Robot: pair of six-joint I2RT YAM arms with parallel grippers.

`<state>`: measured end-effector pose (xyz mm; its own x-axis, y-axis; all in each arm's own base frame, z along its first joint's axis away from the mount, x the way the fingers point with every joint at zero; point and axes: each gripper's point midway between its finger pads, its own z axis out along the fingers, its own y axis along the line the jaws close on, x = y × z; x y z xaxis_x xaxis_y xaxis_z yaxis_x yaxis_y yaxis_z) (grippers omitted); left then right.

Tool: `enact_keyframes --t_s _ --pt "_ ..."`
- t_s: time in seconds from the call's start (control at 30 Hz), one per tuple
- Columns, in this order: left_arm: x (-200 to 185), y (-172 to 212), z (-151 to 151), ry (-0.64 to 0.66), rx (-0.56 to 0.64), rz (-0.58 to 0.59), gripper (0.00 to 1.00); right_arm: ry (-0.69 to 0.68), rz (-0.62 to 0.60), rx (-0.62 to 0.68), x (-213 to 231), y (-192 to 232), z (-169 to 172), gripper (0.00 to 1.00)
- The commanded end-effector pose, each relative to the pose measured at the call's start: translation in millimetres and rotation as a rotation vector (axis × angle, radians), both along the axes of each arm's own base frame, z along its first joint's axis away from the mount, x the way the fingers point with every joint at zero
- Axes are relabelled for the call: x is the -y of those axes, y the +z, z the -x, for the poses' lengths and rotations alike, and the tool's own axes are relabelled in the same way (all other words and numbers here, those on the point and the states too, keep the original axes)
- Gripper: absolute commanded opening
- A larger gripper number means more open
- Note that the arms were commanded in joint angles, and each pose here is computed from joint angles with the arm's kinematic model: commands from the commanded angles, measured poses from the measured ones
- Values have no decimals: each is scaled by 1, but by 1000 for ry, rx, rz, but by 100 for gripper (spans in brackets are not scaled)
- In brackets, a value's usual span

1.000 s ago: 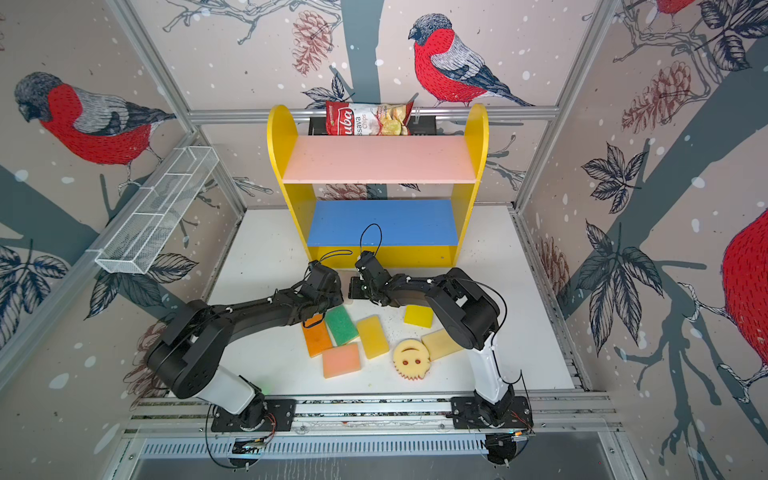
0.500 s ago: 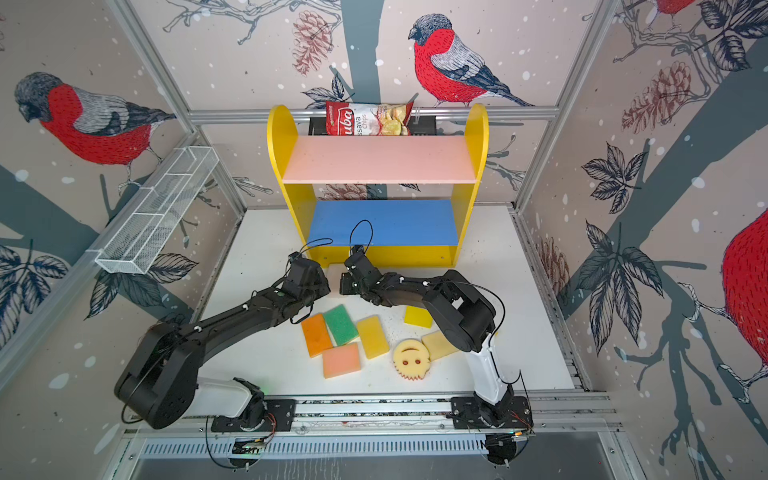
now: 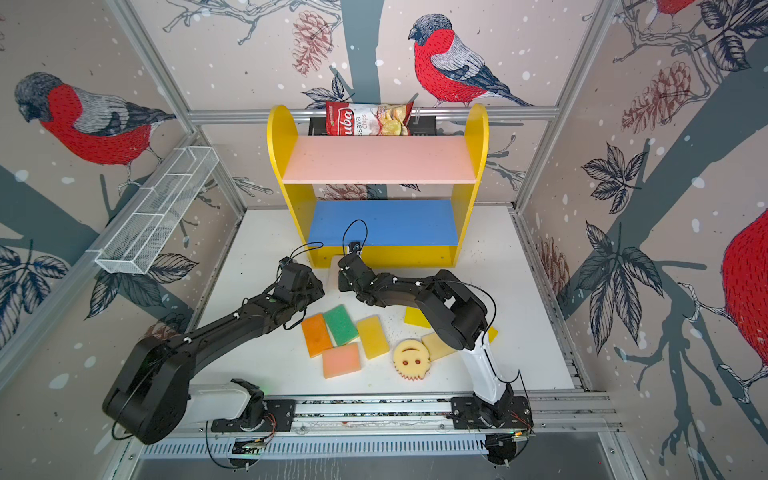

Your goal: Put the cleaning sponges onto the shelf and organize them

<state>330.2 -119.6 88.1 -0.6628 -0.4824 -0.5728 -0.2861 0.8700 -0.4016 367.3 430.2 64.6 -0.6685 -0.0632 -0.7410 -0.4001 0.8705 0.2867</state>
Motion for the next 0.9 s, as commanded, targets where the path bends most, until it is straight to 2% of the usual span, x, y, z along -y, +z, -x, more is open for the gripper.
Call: enact_keyframes --t_s 0.0,0.1,0.23,0.33,0.5,0.6,0.67,0.73,0.77,0.83,0.87 --pt "2 0 -4 3 8 16 54 -9 28 85 1 9 -12 0" --pt "5 -3 -5 -1 -5 20 54 -10 50 101 3 6 -17 1" --pt "10 -12 -6 -17 -43 26 54 -27 57 101 10 0 -24 11" --pt "13 -18 -6 -24 -70 28 54 -42 28 82 16 2 -29 23" --pt "12 -17 -7 -20 -69 21 54 -29 -34 66 22 19 -25 52" --pt "13 -18 -7 -25 -71 24 54 13 -95 40 23 32 -12 56" --pt "13 -20 -6 -27 -80 26 54 51 -142 24 22 42 1 56" --pt "14 -22 -5 -30 -85 31 54 106 -171 1 19 45 17 48" --pt "13 -22 -5 -29 -86 34 54 129 -172 -10 18 44 26 38" --pt "14 -21 -4 -33 -91 43 54 172 -156 -20 15 38 40 12" --pt "13 -19 -3 -32 -92 45 54 189 -139 -26 14 33 47 4"
